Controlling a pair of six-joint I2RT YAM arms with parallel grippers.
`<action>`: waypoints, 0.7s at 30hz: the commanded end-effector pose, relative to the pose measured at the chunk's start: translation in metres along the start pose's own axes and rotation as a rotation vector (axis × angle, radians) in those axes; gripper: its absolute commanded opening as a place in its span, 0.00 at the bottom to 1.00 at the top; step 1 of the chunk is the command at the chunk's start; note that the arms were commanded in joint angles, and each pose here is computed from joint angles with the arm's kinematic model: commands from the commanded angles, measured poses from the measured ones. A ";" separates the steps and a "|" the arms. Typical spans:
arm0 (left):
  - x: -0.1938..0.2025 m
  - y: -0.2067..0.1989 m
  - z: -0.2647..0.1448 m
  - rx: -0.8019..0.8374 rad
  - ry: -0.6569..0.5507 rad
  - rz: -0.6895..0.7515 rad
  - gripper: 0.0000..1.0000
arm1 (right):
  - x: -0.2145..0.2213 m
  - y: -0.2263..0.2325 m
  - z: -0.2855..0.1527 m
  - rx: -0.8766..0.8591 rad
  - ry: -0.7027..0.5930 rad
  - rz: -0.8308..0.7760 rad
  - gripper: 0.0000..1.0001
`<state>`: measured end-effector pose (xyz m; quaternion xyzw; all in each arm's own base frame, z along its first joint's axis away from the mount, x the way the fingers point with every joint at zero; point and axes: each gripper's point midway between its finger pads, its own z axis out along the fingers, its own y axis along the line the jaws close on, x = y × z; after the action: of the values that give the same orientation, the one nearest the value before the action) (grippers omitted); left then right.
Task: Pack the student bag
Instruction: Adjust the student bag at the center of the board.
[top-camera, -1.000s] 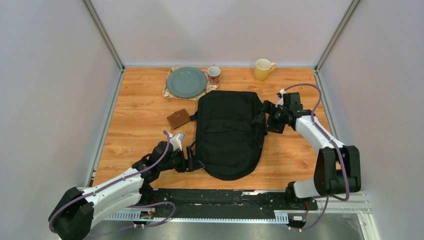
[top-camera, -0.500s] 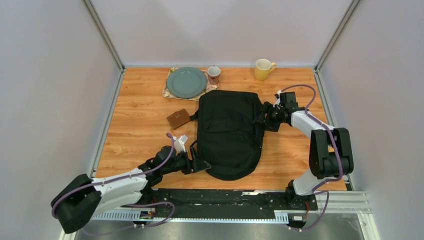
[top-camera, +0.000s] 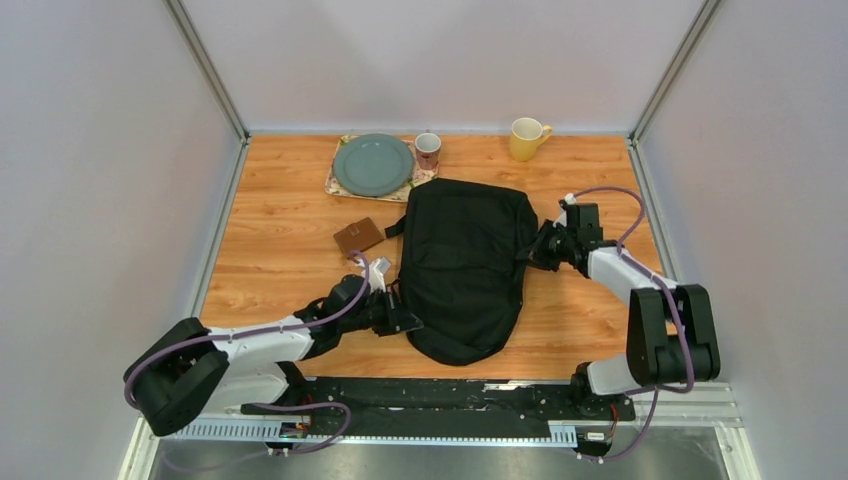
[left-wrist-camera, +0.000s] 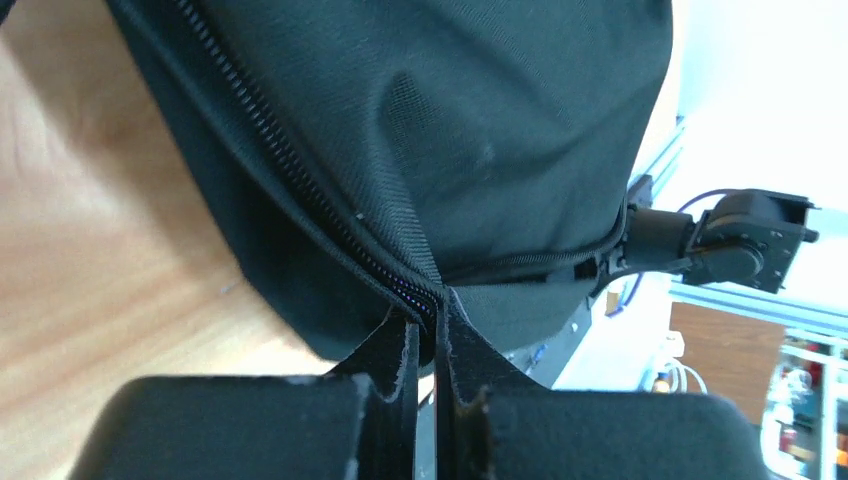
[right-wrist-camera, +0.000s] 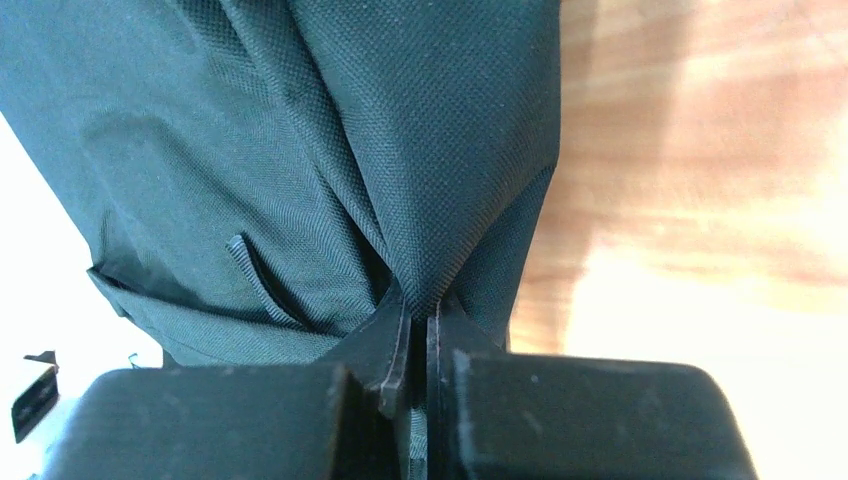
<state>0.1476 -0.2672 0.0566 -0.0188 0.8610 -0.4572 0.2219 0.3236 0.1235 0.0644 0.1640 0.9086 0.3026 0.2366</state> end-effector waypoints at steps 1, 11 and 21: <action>-0.045 -0.019 0.011 -0.027 -0.062 0.119 0.00 | 0.014 -0.011 -0.019 0.048 -0.068 0.106 0.00; -0.166 -0.010 0.000 -0.118 -0.093 0.194 0.00 | 0.063 -0.010 -0.051 -0.086 -0.201 0.430 0.06; -0.162 0.007 -0.020 -0.137 -0.061 0.156 0.65 | 0.081 -0.014 -0.073 -0.016 -0.223 0.346 0.67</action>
<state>0.3152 -0.2147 0.1166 -0.0003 0.8861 -0.3711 0.2777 0.2208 0.1262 0.0765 0.3469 0.8192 0.3666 0.2722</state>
